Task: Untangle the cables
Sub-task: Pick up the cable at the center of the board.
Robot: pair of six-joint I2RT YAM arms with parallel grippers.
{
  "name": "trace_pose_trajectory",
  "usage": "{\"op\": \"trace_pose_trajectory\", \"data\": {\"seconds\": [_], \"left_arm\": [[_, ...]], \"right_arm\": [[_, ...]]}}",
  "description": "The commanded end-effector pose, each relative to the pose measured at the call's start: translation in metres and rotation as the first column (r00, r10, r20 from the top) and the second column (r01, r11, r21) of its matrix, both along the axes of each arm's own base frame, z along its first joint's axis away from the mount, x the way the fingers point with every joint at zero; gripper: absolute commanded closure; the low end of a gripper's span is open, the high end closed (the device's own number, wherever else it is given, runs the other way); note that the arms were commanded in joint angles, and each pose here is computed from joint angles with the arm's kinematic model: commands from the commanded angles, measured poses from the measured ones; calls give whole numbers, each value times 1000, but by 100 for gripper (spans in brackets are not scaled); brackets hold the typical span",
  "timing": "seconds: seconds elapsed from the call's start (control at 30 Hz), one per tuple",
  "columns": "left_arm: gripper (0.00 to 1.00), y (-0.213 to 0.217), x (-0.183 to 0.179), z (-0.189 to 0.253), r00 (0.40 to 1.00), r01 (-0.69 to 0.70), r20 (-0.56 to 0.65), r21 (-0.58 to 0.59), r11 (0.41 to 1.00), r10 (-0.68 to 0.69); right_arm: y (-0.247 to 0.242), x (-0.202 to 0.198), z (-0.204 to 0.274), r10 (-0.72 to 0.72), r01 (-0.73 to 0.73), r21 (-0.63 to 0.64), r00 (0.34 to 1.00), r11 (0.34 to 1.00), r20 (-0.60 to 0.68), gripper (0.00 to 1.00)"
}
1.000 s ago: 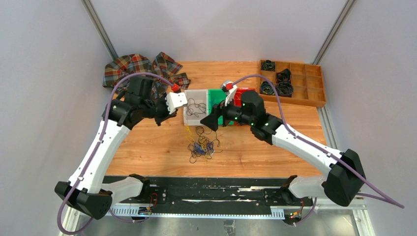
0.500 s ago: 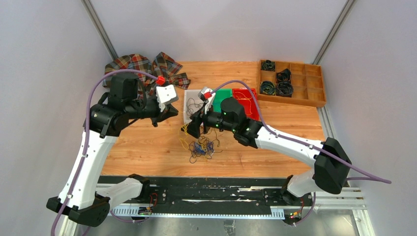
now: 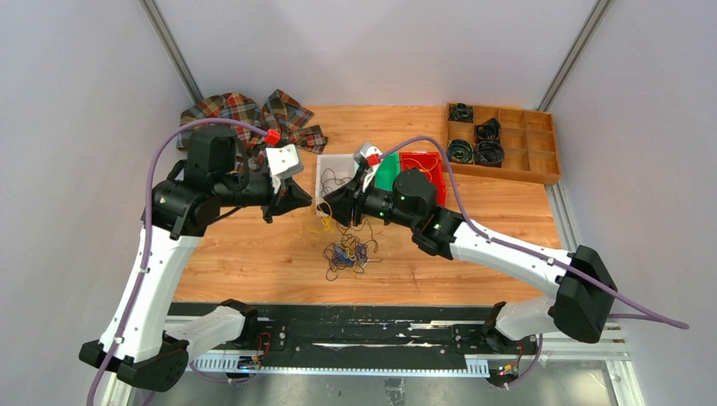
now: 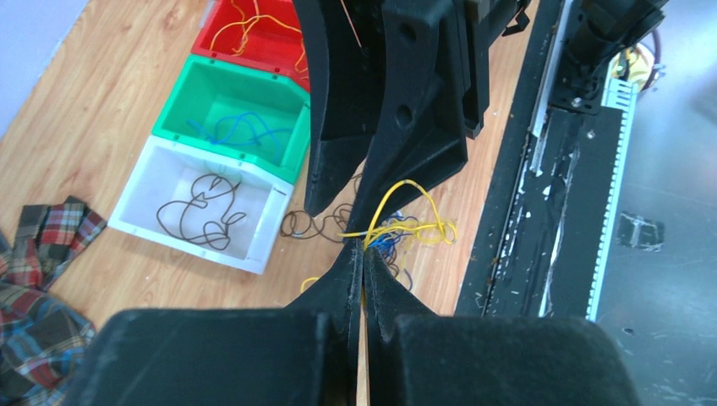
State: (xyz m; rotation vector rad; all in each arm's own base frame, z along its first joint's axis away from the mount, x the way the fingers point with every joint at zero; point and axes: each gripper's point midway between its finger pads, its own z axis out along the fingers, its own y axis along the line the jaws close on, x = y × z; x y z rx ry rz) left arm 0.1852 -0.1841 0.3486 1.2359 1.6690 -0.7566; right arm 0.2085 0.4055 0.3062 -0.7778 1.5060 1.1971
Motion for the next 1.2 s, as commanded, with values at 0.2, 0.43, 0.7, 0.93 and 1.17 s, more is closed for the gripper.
{"op": "trace_pose_trajectory", "data": {"seconds": [0.2, 0.43, 0.7, 0.93, 1.17], "left_arm": [[99, -2, -8, -2, 999, 15, -39, -20, 1000, -16], [100, -1, -4, -4, 999, 10, -35, -10, 1000, -10], [100, 2, 2, -8, 1000, -5, -12, 19, 1000, 6], [99, 1, 5, -2, 1000, -8, -1, 15, 1000, 8], [99, 1, 5, 1, 1000, -6, 3, 11, 1000, 6]], "right_arm": [[0, -34, 30, 129, -129, 85, 992, 988, 2, 83], [-7, -43, 27, 149, -147, 65, 989, 987, -25, 99], [-22, -53, 24, 148, -146, 48, 988, 988, -39, 100], [-34, -61, 16, 151, -152, 0, 987, 988, -58, 68], [-36, -68, 33, 188, -188, 2, 982, 982, 3, 31]]}}
